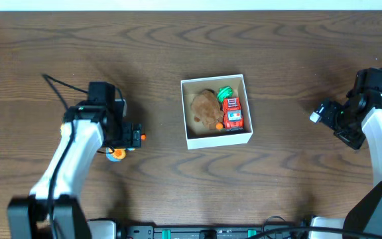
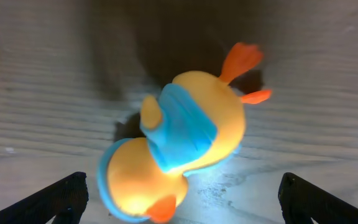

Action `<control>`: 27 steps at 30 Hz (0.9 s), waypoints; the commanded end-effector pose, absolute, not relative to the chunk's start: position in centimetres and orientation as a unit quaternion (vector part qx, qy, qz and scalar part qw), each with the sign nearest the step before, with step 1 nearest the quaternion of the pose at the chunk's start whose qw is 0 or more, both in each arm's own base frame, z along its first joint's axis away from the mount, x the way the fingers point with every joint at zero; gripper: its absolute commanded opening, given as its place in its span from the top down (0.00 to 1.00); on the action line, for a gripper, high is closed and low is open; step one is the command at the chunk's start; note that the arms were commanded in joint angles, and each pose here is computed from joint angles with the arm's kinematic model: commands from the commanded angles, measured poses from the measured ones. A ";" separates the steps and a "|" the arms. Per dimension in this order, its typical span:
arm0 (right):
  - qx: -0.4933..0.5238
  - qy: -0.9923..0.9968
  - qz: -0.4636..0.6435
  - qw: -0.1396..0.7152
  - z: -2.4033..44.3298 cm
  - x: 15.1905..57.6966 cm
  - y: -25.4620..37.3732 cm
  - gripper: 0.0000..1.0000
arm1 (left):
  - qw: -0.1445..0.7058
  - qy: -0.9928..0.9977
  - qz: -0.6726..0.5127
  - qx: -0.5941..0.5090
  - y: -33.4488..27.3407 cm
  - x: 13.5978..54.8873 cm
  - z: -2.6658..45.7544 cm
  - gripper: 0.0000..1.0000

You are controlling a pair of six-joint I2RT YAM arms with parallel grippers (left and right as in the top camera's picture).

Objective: Pack container
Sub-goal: 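Grasp the orange-blue duck toy with the left gripper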

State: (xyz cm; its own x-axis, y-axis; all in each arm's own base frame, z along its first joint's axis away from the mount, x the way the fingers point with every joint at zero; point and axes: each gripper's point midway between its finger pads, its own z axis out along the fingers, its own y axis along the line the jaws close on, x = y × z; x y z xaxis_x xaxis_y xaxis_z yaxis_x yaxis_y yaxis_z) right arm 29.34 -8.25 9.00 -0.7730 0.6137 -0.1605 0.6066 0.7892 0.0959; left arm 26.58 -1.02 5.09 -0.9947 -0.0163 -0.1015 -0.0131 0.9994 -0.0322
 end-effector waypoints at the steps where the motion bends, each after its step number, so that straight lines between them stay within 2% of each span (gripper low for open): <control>1: 0.328 0.940 0.023 0.091 8.8 29.4 -8.2 0.01 | 0.030 0.999 -0.020 0.000 -1.1 26.6 4.0 0.02; 7: 0.327 0.940 0.023 0.089 8.8 29.3 -8.2 0.01 | -0.004 1.000 -0.019 -0.001 -1.1 26.1 2.3 0.01; 8: 0.328 0.940 0.023 0.089 8.8 29.3 -8.2 0.01 | -0.005 1.000 -0.019 -0.001 -1.1 26.1 2.2 0.05; 14: 0.327 0.941 0.022 0.088 8.8 29.3 -8.2 0.01 | -0.006 1.000 -0.019 -0.001 -1.1 26.0 2.2 0.57; 19: 0.326 0.941 0.022 0.088 8.8 29.2 -8.2 0.01 | -0.012 1.000 -0.019 -0.001 -1.1 25.8 2.2 0.75; 21: 0.326 0.941 0.022 0.089 8.8 29.3 -8.2 0.01 | -0.010 1.000 -0.019 -0.002 -1.1 25.8 2.3 0.90; 22: 0.326 0.941 0.022 0.089 8.8 29.3 -8.2 0.01 | -0.009 1.000 -0.019 -0.008 -1.1 25.9 2.3 0.94; 27: 0.326 0.941 0.022 0.087 8.8 29.2 -8.1 0.01 | 0.022 0.999 -0.021 -0.036 -1.3 27.2 4.4 0.94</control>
